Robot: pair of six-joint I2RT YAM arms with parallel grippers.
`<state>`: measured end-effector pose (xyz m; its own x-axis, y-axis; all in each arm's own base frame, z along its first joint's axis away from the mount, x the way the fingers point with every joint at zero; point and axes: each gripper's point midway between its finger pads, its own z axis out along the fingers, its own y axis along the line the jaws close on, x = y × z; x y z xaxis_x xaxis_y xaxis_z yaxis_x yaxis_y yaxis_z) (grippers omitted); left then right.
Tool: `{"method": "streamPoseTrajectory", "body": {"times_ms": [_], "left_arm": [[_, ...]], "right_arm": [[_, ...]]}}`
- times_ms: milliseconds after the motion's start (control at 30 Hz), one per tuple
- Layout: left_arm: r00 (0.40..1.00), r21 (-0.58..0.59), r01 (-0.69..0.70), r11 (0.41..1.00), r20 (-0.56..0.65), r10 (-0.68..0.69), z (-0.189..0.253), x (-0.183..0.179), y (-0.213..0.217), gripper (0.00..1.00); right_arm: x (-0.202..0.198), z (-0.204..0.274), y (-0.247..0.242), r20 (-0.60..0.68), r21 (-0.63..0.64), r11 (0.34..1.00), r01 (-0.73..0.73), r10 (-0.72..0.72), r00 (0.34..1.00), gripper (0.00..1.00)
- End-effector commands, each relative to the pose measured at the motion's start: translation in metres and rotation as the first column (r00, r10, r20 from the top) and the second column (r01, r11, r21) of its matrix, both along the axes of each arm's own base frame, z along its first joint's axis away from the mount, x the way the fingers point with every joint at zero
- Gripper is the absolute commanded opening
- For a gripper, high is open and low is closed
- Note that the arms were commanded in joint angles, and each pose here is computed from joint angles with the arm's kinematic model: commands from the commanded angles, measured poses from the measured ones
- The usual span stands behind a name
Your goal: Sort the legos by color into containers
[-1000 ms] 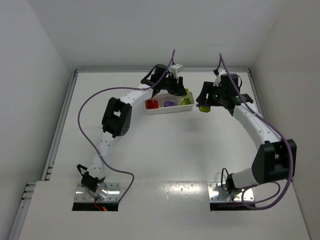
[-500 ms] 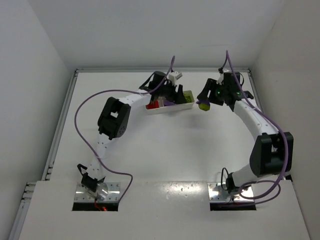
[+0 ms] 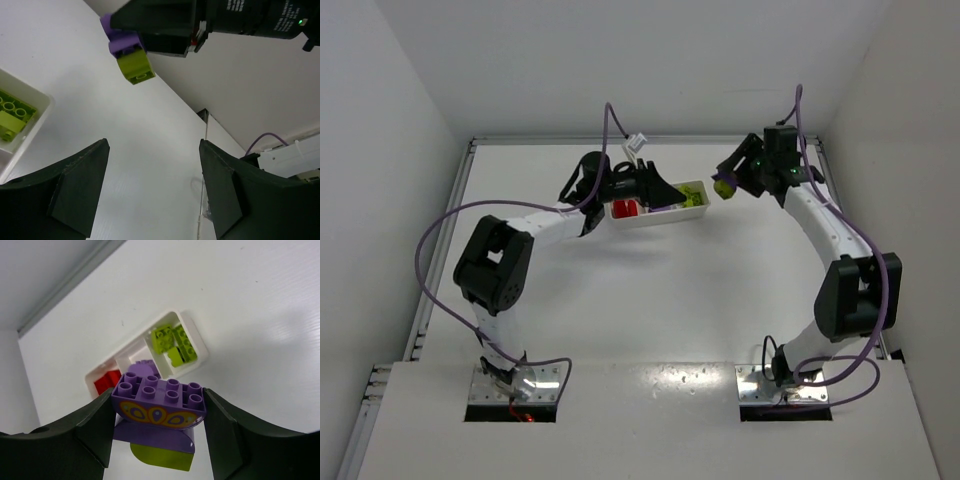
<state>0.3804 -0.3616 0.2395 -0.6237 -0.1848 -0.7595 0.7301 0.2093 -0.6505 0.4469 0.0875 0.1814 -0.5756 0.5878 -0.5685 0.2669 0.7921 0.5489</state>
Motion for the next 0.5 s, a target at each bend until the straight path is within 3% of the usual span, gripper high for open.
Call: {"method": "streamPoseTrajectory", "body": {"times_ms": [0,167,467], "left_arm": [[0.997,-0.059,-0.057,0.997,0.045,0.06,0.028,-0.004,-0.008,0.79],[0.989,-0.053,-0.138,0.989,0.047,0.14,0.031,0.011,-0.016,0.79],[0.986,-0.025,-0.149,0.989,0.072,0.15,0.032,0.022,-0.044,0.82]], "right_arm": [[0.017,0.03,0.005,0.029,0.087,0.986,0.141,-0.144,0.989,0.0],[0.011,0.031,0.026,0.003,0.142,0.982,0.125,-0.127,0.992,0.0],[-0.002,0.032,0.051,0.008,0.187,0.982,0.034,-0.036,0.999,0.0]]}}
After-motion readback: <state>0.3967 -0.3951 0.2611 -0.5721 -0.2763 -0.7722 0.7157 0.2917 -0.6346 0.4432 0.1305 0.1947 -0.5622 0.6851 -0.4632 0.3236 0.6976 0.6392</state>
